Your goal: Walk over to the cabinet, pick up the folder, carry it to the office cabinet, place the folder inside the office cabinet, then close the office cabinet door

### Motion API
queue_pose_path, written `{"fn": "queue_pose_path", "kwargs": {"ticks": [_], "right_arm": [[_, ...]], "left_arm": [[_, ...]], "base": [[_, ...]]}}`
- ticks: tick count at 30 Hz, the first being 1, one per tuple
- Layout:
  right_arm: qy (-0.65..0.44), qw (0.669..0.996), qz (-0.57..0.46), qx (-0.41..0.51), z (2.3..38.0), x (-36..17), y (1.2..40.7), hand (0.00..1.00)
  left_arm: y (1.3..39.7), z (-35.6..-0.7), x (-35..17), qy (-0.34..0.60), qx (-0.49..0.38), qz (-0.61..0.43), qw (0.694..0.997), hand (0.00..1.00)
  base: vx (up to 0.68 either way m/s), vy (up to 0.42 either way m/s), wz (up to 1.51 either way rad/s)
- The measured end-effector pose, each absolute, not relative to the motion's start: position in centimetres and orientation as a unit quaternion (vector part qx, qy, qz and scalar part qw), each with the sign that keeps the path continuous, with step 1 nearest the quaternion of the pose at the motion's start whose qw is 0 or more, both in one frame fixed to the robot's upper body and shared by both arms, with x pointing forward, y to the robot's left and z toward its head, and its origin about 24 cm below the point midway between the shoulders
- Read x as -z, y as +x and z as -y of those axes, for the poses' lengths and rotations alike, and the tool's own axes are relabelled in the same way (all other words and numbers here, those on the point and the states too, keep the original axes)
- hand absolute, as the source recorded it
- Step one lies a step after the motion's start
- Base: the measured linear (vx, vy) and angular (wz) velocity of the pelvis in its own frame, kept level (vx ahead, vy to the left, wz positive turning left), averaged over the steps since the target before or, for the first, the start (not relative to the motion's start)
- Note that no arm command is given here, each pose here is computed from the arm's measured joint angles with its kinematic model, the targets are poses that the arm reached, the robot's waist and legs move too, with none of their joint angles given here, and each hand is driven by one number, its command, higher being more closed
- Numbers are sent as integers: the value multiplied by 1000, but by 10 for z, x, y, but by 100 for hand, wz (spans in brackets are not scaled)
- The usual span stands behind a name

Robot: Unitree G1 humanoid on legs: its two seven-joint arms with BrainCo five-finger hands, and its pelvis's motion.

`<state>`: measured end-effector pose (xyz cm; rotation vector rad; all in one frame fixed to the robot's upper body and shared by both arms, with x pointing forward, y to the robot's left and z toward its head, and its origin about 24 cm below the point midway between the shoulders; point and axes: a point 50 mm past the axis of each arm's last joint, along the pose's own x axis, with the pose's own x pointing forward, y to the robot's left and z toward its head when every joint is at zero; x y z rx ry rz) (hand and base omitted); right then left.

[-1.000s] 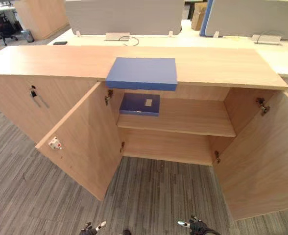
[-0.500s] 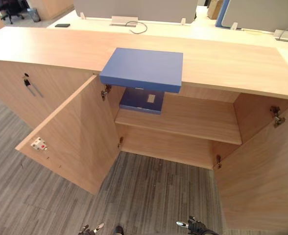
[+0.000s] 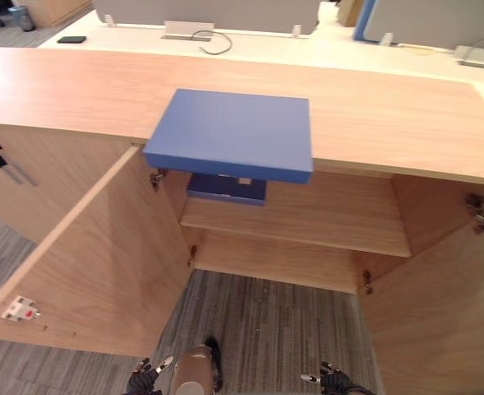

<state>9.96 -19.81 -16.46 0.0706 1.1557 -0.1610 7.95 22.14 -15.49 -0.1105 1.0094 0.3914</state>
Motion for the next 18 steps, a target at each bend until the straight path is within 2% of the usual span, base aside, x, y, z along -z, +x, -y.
{"fn": "queue_pose_path", "kwargs": {"ticks": [4, 9, 18], "right_arm": [[38, 834, -546, 71, 192, 166, 99, 0], [38, 831, -549, 77, 195, 166, 94, 0], [28, 839, -541, 56, 188, 165, 105, 0]], "left_arm": [[64, -216, 161, -53, -183, -506, 841, 0], [62, -216, 162, -34, -165, -516, 840, 0], [69, -214, 159, -49, -130, -505, 852, 0]], "base": [[53, 7, -9], [66, 46, -5], [11, 30, -10]]}}
